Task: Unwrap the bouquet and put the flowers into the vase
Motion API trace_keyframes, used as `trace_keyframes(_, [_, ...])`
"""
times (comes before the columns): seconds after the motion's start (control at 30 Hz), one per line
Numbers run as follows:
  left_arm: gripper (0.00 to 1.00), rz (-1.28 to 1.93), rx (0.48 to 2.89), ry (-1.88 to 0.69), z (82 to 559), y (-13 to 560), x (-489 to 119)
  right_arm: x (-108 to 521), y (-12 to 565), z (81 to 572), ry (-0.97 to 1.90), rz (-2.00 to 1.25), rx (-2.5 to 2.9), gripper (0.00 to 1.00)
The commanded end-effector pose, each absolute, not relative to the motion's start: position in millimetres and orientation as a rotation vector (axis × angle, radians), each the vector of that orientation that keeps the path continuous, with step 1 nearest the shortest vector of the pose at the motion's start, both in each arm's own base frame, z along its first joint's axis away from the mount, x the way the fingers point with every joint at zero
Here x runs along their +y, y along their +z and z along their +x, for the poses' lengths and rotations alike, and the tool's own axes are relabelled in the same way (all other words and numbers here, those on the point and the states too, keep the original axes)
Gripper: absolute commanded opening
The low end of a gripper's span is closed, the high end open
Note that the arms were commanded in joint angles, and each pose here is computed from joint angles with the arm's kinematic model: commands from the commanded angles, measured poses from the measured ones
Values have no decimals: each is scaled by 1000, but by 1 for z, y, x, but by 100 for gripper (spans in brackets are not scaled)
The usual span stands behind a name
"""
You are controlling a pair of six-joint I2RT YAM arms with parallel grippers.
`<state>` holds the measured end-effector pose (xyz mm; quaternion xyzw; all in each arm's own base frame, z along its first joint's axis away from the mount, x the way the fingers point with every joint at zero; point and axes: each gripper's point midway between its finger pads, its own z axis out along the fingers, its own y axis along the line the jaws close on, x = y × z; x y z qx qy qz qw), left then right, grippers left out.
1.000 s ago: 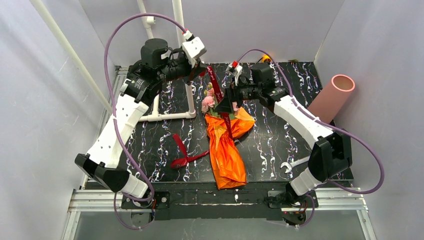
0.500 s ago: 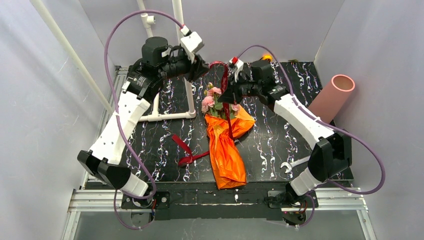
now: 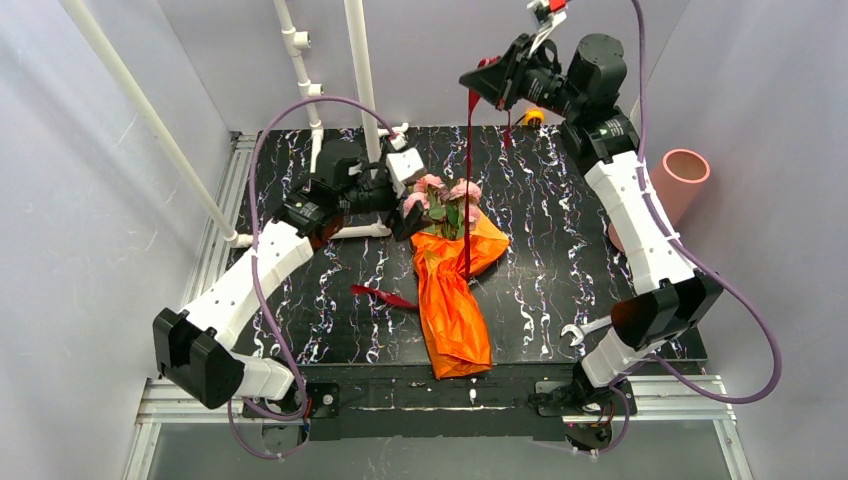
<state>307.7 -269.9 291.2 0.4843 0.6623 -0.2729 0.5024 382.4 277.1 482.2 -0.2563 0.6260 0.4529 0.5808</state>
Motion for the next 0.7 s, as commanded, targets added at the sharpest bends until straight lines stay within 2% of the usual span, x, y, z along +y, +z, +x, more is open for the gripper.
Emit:
trace_keyframes(0.0, [98,1249,1423,-712,294,305,-303,274,536,383,1106,-525,1346,1])
trace_keyframes(0.2, [97,1194,1420,-760,309,300,-354,262,578,373,1098,-479,1259,1])
trace_keyframes(0.37, [84,1161,1480,-809,313,291,-374,250,609,364,1066,-433,1194,1])
trace_keyframes(0.47, [62,1129,1525,-827,316,284,-377,243,619,361,1047,-396,1178,1])
trace_keyframes(0.67, [2,1115,1511,-907,306,304,-381,236,620,357,1027,-358,1187,1])
